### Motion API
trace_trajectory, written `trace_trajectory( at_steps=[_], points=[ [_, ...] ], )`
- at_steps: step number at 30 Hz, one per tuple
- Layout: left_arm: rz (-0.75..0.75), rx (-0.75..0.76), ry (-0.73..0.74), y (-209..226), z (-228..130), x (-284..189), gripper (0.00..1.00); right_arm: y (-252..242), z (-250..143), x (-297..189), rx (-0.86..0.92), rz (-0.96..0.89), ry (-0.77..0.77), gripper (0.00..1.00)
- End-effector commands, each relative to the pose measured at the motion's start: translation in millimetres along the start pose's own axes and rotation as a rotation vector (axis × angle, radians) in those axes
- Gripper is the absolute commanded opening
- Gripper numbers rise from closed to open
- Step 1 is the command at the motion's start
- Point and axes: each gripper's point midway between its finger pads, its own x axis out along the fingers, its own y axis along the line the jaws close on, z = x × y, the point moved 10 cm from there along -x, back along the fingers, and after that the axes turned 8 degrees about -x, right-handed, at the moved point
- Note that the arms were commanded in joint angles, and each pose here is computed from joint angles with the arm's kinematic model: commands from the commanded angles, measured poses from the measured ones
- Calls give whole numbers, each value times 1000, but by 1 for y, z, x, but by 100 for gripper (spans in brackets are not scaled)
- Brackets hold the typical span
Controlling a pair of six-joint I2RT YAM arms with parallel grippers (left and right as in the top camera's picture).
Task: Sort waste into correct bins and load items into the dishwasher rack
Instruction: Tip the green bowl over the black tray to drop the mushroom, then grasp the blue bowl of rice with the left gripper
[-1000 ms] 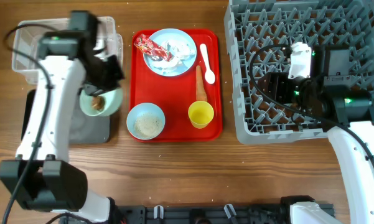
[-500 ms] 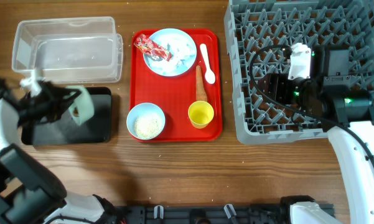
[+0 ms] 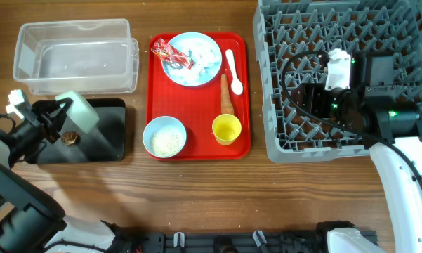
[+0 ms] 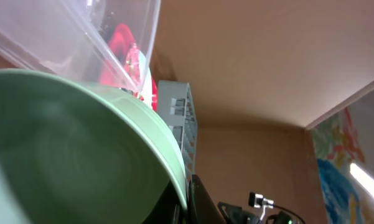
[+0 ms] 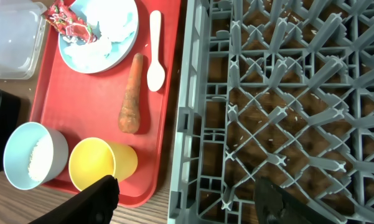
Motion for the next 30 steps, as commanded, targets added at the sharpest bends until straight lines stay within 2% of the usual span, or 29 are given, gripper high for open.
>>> trace_trajectory(
  at_steps=[1, 6, 7, 9, 14, 17, 20, 24, 25, 27, 28, 30],
  points=[
    [79, 197, 54, -45, -13, 24, 4, -1, 5, -2, 4, -5, -11, 73],
    [462, 484, 107, -92, -74, 96, 4, -1, 5, -2, 4, -5, -11, 73],
    [593, 580, 108, -96, -98, 123, 4, -1, 5, -2, 4, -5, -11, 73],
    [772, 773, 121, -90, -136, 168, 4, -1, 5, -2, 4, -5, -11, 73],
    [1007, 1067, 98, -50, -191, 246, 4, -1, 5, -2, 4, -4, -9, 73],
    [1106, 1124, 123, -15, -199, 271, 4, -1, 4, -2, 5, -4, -4, 73],
    [1163, 1094, 150, 13, -195, 283, 4, -1, 4, -2, 5, -4, -4, 73],
    [1159, 1098, 143, 22, -192, 290, 4, -1, 4, -2, 5, -4, -5, 73],
    [1153, 1099, 138, 21, -192, 291, 8, -1, 4, -2, 5, -4, -5, 73],
    [1147, 1101, 133, 20, -192, 292, 41, -1, 4, -2, 5, -4, -5, 73],
    [1146, 1101, 133, 20, -192, 292, 51, -1, 4, -2, 5, -4, -4, 73],
    [1153, 1098, 139, 12, -193, 291, 58, -1, 4, -2, 5, -5, -5, 73]
  ],
)
